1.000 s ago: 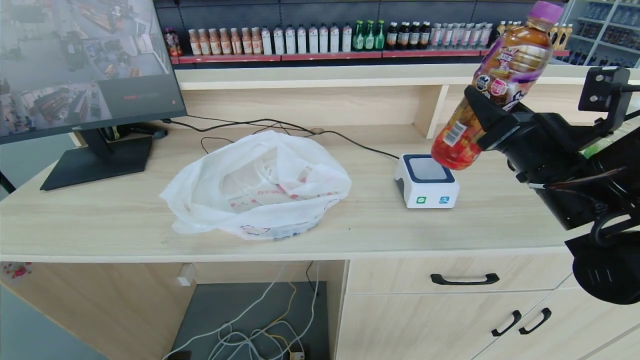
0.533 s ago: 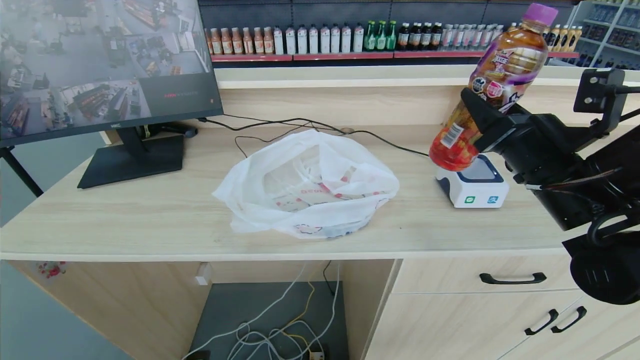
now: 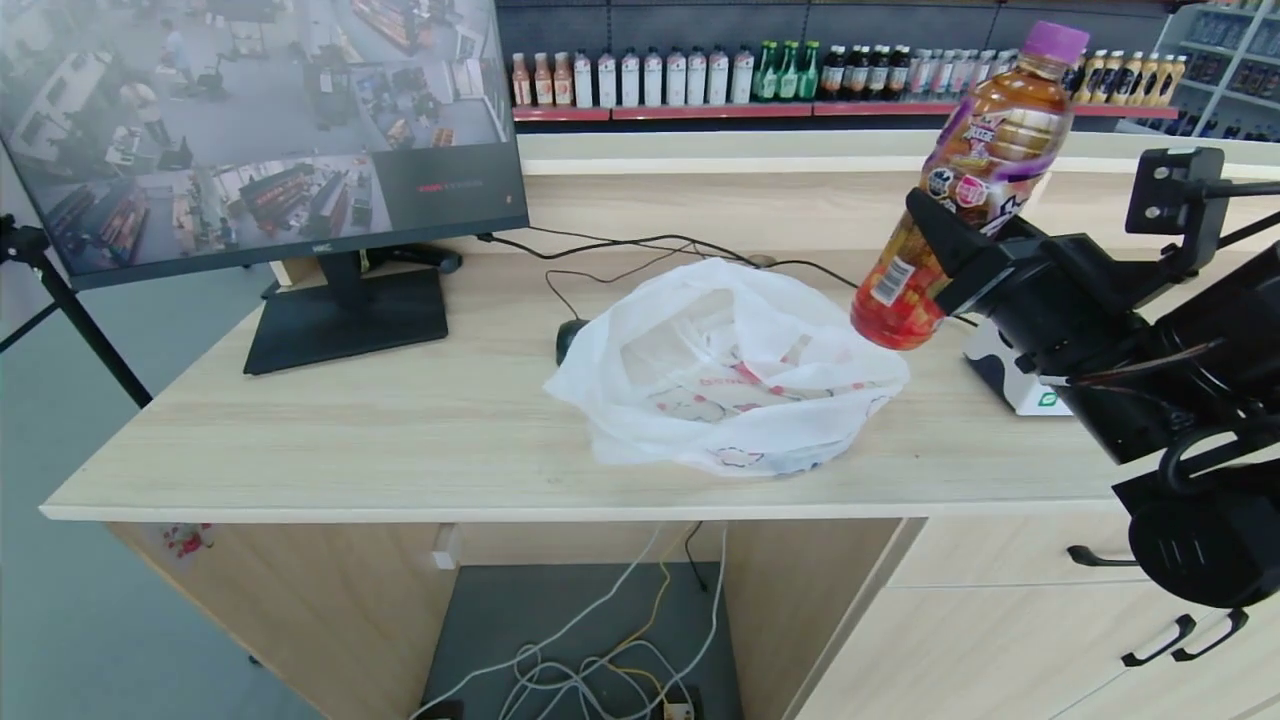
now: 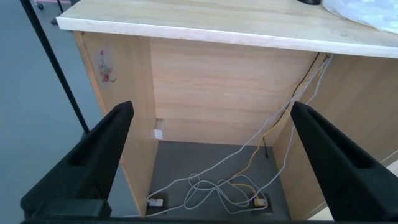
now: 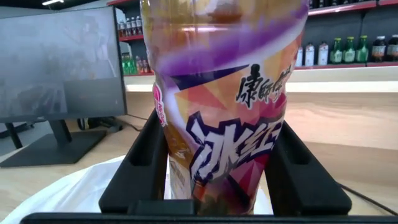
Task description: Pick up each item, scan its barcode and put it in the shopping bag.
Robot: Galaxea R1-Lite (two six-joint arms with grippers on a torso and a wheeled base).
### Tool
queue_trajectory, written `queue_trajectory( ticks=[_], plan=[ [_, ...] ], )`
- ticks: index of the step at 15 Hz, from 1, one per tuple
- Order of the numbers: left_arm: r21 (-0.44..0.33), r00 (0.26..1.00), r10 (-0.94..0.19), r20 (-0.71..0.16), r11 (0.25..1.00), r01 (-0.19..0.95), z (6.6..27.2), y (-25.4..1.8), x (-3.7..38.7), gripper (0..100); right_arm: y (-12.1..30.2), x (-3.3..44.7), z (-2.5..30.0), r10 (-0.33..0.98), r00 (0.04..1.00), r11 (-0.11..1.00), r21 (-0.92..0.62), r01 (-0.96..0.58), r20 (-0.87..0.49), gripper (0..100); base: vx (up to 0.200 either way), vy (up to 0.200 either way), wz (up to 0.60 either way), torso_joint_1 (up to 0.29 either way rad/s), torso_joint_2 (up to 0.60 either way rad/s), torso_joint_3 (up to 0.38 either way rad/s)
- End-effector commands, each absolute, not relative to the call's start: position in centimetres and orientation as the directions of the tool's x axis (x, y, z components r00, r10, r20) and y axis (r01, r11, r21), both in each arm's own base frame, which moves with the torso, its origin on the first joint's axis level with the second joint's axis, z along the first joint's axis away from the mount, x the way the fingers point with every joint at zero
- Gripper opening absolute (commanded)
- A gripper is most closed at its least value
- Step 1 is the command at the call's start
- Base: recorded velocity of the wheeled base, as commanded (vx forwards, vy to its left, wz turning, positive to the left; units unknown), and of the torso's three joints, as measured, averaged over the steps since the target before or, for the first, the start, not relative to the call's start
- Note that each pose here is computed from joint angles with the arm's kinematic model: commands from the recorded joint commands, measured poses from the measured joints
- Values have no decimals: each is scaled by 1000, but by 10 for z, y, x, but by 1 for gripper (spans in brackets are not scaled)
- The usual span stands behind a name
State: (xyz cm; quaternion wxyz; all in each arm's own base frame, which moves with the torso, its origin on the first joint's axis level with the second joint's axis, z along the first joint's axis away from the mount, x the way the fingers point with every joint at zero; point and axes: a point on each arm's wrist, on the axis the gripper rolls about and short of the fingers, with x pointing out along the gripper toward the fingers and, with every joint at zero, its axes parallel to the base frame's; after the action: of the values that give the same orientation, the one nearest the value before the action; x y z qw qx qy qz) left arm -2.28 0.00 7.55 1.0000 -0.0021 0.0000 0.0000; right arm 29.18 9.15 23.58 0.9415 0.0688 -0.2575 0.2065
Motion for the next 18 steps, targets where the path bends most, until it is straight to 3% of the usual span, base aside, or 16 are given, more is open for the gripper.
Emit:
queue_trajectory(
  ticks=[1,4,8,14,18],
  plan=[
    [-5,1000,0,0,1000,0,75,0,-23,100,92,292,234,356,784,904,24,-426,508,0,0,0,0,0,0,0],
    [-5,1000,0,0,1000,0,75,0,-23,100,93,285,239,365,772,900,15,-435,520,0,0,0,0,0,0,0],
    [-5,1000,0,0,1000,0,75,0,-23,100,123,272,232,542,685,819,-120,-561,487,0,0,0,0,0,0,0],
    [-6,1000,0,0,1000,0,75,0,-23,100,185,311,221,512,689,828,-82,-555,513,0,0,0,0,0,0,0],
    [-6,1000,0,0,1000,0,75,0,-23,100,202,330,221,541,724,819,-73,-568,427,0,0,0,0,0,0,0]
  ],
)
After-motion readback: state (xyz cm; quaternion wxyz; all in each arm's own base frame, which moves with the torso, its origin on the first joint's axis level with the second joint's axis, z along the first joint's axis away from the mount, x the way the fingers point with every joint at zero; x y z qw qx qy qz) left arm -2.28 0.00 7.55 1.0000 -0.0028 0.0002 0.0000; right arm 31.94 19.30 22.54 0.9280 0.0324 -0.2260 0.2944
